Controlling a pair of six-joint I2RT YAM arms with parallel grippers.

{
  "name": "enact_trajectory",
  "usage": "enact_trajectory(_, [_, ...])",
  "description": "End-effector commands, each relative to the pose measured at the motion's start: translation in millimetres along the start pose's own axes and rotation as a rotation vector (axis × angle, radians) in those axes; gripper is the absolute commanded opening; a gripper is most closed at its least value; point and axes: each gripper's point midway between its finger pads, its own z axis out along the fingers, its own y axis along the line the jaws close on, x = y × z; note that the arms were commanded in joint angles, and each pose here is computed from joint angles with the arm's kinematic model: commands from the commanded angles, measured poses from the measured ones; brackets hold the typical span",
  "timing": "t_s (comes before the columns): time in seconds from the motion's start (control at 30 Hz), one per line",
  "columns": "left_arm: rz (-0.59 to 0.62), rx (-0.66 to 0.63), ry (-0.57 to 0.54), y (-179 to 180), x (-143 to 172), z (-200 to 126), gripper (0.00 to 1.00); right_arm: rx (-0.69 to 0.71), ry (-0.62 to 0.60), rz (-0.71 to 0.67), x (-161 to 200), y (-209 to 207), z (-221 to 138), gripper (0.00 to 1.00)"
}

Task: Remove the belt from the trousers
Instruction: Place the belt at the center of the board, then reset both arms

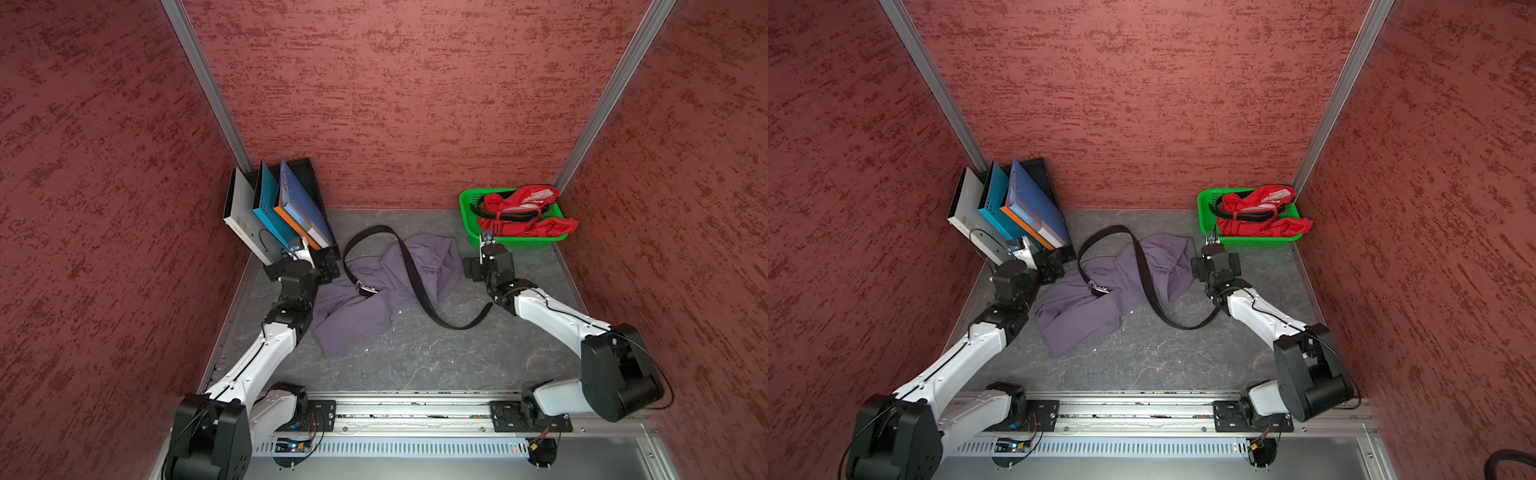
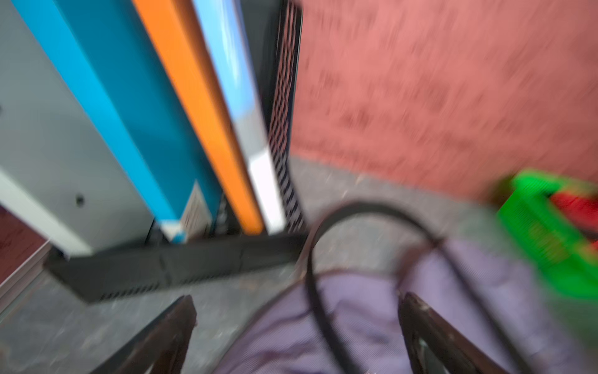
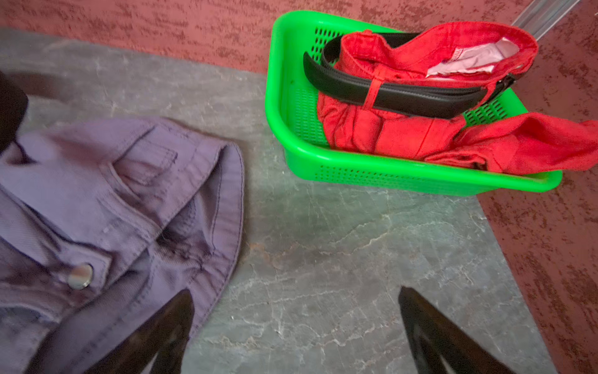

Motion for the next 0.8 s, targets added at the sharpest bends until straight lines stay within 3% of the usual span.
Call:
enact_trajectory(0.0, [0.108,-0.037,-0.103,12.8,-7.7,10.5,1.0,0.032,-0.17,-0.019,-14.9,-11.7,-4.0,0.99])
enact_trajectory(0.17, [0.183,-0.055,-0.106,25.2,12.6,22.8,1.0,0.042,-0.125,0.037,12.6,-19.5,11.8,0.99])
enact_trajectory(0.3, [0.12,-0.011,-0.186,31.6,11.5,30.1,1.0,0.022,-0.169,0.039,12.2,-21.9,13.0,0.99])
enact_trajectory(0.4, [0.119,0.037,-0.138,30.4,28.5,46.0,1.0,0.034,-0.295,0.017,4.7,-31.5,3.8,0.99])
enact_trajectory(0.7, [0.047,0.017,-0.122,47.4,31.8,53.9,1.0,0.002,-0.271,0.19,30.9,-61.3,16.6,0.99])
enact_trajectory(0.77, [0.047,0.015,-0.11,47.6,33.0,54.1,1.0,-0.014,-0.325,0.209,36.1,-63.4,17.0,0.99])
